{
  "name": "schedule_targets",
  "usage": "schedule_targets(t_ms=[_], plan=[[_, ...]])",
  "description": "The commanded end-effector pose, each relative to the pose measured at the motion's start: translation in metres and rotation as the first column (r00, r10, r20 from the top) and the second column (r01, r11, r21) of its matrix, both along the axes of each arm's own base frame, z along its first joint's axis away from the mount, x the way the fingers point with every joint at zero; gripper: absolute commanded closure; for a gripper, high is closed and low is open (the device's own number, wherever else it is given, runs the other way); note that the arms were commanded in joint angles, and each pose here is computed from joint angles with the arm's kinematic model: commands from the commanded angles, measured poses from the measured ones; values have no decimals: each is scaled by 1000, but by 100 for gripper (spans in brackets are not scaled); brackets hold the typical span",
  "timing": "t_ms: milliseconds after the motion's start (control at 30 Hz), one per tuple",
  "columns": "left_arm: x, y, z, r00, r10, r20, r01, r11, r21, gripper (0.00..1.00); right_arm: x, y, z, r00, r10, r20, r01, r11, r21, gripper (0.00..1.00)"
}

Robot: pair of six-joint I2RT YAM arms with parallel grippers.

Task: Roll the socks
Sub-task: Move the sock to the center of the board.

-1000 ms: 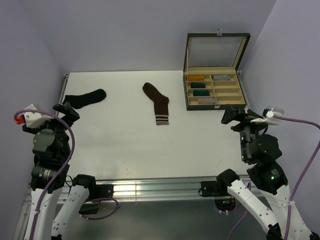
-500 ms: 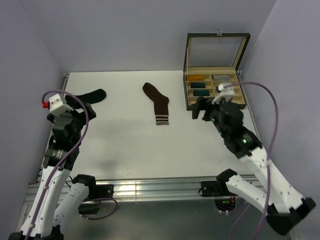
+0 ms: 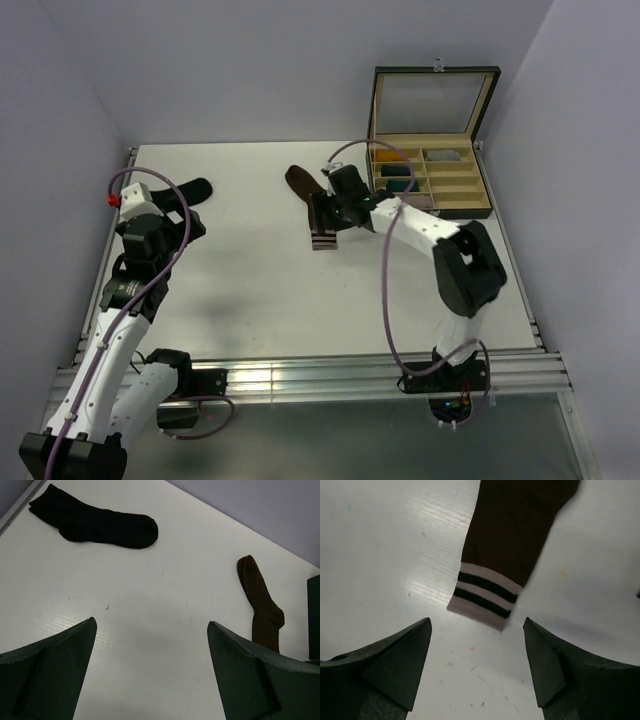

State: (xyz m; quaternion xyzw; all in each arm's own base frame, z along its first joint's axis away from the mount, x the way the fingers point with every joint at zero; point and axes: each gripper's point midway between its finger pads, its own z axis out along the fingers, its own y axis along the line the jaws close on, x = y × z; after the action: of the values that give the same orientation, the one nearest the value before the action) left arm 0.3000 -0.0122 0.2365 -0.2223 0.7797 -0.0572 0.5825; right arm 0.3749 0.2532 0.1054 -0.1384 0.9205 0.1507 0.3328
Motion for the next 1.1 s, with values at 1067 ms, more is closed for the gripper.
schedule_targets(t_ms=[1067], plan=[[-1,-4,16,997,-34,72,34,999,-5,3,-71,111,8,963,264,50,-257,960,-113,25]])
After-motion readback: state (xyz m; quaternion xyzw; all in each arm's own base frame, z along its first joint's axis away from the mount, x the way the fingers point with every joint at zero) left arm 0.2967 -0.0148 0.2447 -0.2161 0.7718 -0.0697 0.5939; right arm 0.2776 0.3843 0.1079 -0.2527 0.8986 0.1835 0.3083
